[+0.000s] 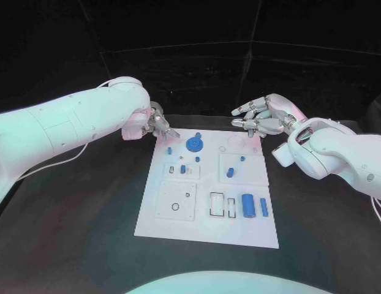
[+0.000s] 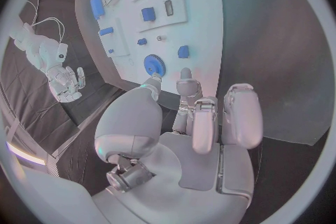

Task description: Assemble the parts on the task board

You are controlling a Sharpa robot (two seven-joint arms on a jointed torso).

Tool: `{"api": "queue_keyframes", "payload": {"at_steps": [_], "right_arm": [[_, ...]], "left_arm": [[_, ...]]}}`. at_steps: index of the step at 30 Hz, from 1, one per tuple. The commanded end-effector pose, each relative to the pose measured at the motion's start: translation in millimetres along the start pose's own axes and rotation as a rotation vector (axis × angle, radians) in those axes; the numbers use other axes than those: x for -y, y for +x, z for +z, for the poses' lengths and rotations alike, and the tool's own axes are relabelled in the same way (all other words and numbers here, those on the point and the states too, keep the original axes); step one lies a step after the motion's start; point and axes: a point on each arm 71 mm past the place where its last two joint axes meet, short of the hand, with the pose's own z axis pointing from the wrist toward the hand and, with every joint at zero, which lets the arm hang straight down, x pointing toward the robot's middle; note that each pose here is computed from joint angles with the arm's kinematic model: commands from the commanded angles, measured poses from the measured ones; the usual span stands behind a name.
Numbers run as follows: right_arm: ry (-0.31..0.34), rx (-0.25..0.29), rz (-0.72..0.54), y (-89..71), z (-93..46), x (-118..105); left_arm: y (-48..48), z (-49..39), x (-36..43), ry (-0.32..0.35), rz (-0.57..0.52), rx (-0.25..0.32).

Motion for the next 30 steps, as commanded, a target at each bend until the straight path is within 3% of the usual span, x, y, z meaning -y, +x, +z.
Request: {"api": "queue_keyframes", "payload": {"at_steps": [1, 12, 30], "right_arm": [[-0.012, -0.005, 0.003, 0.6, 0.9, -2.1], [-0.015, -0.007, 0.004, 1.9, 1.8, -2.8], [-0.015, -0.007, 0.004, 2.0, 2.3, -2.6]], "left_arm": [[2.5, 5.4, 0.4, 0.007, 0.039, -0.019], [15.0, 18.8, -1.0, -0.012, 0.053, -0.051], [21.7, 21.0, -0.8, -0.019, 0.070, -0.084]]}}
